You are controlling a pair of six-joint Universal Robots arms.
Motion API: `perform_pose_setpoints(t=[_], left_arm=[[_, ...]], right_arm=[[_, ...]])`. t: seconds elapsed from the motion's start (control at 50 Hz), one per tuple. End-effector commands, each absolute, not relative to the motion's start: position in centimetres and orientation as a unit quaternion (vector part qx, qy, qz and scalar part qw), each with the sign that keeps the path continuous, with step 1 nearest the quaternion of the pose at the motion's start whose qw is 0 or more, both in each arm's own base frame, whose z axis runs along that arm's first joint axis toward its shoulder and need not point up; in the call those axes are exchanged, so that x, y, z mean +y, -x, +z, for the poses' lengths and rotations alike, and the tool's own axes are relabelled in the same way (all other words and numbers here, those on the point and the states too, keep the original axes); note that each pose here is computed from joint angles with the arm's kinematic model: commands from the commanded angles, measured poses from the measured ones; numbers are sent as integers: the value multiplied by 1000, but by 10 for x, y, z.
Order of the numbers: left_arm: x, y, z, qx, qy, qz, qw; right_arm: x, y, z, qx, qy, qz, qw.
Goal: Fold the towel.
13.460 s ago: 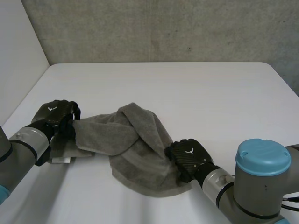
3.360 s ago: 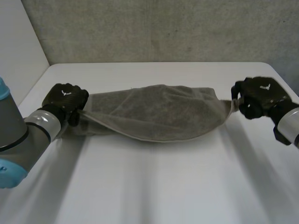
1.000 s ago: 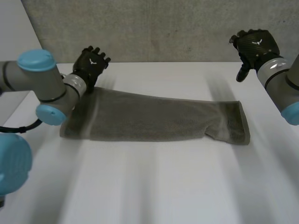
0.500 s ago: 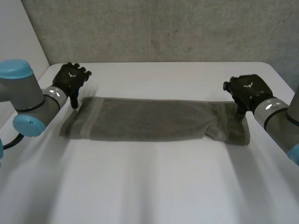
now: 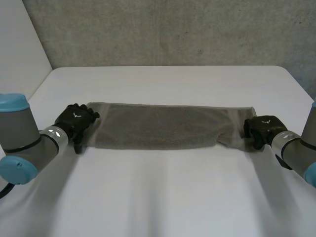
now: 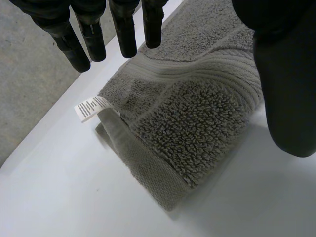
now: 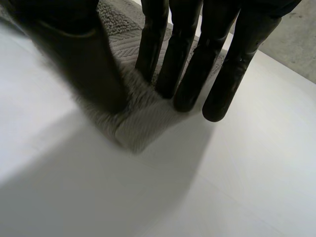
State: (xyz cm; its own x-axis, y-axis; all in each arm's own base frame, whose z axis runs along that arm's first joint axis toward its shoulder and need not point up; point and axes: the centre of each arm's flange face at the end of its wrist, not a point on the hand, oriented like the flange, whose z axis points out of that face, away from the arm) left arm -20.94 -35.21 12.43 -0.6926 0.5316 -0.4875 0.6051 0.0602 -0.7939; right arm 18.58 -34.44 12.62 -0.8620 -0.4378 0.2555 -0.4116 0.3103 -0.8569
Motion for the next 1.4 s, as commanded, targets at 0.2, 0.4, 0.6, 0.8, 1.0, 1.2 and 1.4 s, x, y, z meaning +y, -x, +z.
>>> perform_pose_setpoints(t=[0.2,0.4,0.6,0.8,1.0,1.2,1.4], left_arm=[[-347,208,137,720,-388,-574,39],[-337,205,162,708,-382,-593,46],[-339,210,185,685,-378,-620,52],[-333,226,194,674,-380,-632,34],[-326,239,192,676,-378,-633,6],[-314,257,192,665,-396,-633,-12],[-287,283,182,655,-429,-620,-45]], right_arm=[[-385,-124,156,766,300,-547,-152],[-414,-149,216,678,332,-597,-270],[-320,-336,230,556,465,-679,-116],[-200,-433,164,479,597,-642,37],[-224,-412,168,527,564,-635,32],[-261,-335,189,644,448,-618,46],[-277,-271,145,726,412,-551,6]])
